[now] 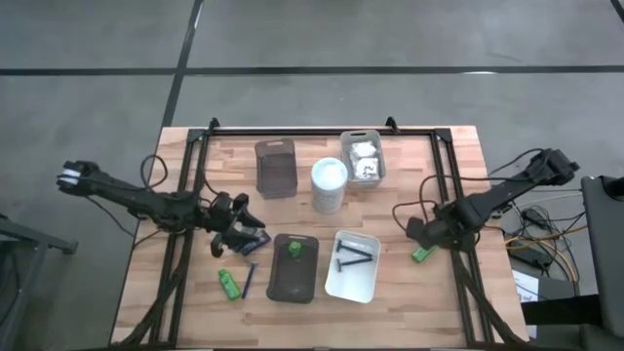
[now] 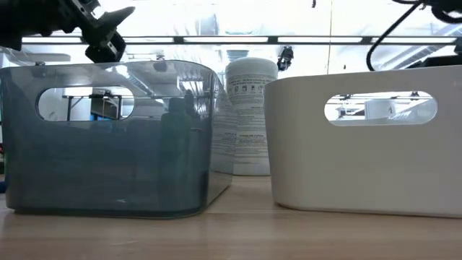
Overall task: Pick & Place Travel size toiletries
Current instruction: Put the green shampoo bottle into the bottom black bin
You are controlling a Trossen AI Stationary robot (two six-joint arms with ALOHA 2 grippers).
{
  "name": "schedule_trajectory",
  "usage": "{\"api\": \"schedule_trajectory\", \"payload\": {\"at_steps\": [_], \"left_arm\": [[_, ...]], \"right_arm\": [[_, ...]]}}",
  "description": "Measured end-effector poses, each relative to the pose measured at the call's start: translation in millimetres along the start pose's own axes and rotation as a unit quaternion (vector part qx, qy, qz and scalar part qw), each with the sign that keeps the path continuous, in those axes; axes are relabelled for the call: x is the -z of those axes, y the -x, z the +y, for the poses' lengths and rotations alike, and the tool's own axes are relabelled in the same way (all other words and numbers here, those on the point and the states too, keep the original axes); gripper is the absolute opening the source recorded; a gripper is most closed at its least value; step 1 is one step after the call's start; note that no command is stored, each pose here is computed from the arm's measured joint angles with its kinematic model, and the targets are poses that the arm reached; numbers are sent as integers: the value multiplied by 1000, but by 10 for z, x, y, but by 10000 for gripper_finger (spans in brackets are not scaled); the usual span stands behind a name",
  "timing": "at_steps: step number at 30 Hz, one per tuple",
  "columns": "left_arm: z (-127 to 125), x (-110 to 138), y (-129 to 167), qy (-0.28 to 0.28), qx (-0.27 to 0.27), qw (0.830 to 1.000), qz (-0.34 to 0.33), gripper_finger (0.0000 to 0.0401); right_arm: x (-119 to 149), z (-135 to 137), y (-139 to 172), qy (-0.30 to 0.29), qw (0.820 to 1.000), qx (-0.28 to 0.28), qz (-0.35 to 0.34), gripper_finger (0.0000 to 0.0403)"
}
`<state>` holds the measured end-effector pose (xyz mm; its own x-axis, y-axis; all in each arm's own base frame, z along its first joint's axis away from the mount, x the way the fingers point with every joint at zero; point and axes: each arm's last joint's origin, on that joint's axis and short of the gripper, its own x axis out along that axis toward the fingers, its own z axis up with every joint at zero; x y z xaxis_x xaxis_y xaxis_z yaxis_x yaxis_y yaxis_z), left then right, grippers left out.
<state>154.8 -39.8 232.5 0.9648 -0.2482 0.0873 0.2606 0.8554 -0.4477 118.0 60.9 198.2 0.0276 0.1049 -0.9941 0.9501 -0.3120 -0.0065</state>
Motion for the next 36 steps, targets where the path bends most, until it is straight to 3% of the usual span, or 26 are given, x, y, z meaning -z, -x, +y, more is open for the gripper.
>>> {"api": "schedule_trajectory", "payload": {"at_steps": [6, 17, 25, 30, 36], "left_arm": [[41, 24, 69, -32, -26, 999, 27, 215], [5, -47, 64, -66, -48, 993, 83, 215], [-50, -156, 55, -90, -51, 990, 94, 215], [-48, -153, 56, -90, -54, 990, 99, 215], [-46, -152, 54, -89, -57, 990, 99, 215]], "right_arm": [[56, 59, -116, -13, 999, 41, -21, 286], [104, 142, -320, -16, 997, 51, -48, 303], [113, 185, -626, -10, 1000, 11, -4, 314], [103, 183, -686, -7, 1000, 15, -4, 321], [108, 186, -666, 3, 1000, 16, -6, 286]]}}
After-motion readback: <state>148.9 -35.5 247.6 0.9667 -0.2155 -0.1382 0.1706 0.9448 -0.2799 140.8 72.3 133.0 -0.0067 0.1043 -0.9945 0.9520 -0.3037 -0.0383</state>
